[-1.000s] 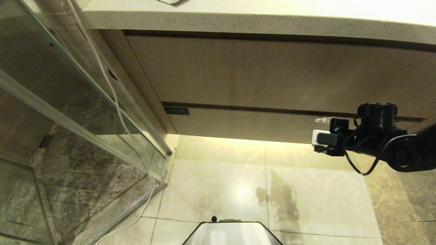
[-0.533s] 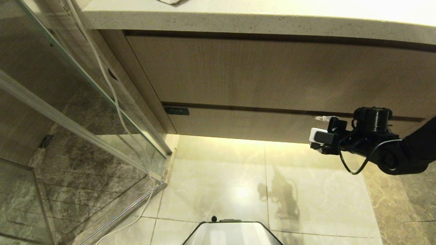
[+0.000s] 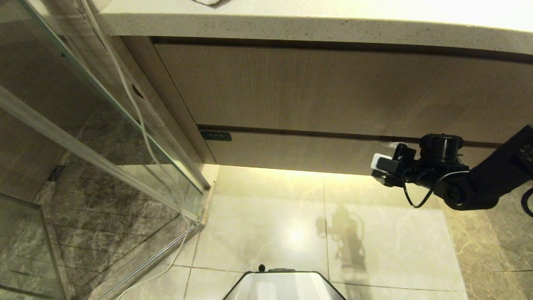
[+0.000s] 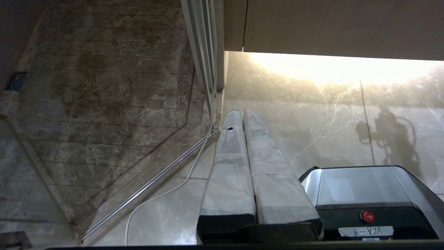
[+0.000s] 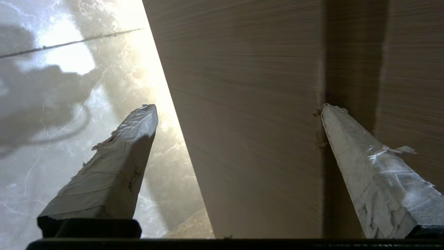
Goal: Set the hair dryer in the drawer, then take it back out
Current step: Pull open the drawer
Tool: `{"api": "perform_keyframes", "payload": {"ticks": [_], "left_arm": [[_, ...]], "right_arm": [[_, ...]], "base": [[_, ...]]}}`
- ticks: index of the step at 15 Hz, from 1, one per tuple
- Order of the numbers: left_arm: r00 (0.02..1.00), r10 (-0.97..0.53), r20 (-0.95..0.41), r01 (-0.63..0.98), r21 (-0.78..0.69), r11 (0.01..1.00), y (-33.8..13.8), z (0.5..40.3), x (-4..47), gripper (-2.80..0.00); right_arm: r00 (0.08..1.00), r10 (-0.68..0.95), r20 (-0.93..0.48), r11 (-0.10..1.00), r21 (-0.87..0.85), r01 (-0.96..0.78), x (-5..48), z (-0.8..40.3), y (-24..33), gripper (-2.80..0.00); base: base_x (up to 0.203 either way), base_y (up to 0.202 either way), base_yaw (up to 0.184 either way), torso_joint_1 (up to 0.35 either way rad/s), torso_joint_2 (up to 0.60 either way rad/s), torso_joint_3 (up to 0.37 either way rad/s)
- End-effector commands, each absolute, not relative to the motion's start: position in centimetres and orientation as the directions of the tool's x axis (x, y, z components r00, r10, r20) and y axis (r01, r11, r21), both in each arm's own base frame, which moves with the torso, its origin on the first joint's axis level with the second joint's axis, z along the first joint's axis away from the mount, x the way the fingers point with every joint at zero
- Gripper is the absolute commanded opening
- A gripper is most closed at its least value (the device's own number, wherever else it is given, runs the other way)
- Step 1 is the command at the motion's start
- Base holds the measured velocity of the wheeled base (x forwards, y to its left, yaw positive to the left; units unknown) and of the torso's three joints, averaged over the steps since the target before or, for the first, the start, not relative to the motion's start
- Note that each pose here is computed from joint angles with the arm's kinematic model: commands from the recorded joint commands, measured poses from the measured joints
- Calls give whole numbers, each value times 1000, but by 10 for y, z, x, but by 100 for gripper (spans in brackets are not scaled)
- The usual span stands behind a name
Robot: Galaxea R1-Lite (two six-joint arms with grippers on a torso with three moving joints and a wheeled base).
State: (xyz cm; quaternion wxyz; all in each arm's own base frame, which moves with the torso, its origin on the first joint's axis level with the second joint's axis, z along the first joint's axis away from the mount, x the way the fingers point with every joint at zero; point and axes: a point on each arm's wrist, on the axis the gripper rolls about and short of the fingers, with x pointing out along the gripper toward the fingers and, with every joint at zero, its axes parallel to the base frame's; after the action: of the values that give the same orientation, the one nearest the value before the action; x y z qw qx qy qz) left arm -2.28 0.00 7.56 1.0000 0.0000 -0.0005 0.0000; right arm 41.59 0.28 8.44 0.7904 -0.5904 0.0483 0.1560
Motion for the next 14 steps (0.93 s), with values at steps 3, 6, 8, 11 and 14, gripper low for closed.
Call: {"api": "perform_keyframes", "payload": {"ticks": [3,6,8,11,14], "left_arm": [[1000,0,2,0,0,1000,0,76,-23,-280],[1000,0,0,0,0,1000,0,75,-23,-280],[1000,0,2,0,0,1000,0,76,-23,-280],[1000,0,0,0,0,1000,0,75,-23,-280],[1000,0,0,0,0,1000,0,75,-23,-280]], "right_arm": [[964,197,-178,282,-932,-229,429,80,4,0],[967,198,-163,280,-935,-215,433,76,4,0],[965,194,-177,277,-934,-227,435,70,4,0],[964,195,-181,276,-933,-232,443,61,4,0],[967,195,-162,283,-935,-214,451,59,2,0]], "base": [[0,0,0,0,0,0],[0,0,0,0,0,0],[0,0,0,0,0,0],[0,0,0,0,0,0],[0,0,0,0,0,0]]}}
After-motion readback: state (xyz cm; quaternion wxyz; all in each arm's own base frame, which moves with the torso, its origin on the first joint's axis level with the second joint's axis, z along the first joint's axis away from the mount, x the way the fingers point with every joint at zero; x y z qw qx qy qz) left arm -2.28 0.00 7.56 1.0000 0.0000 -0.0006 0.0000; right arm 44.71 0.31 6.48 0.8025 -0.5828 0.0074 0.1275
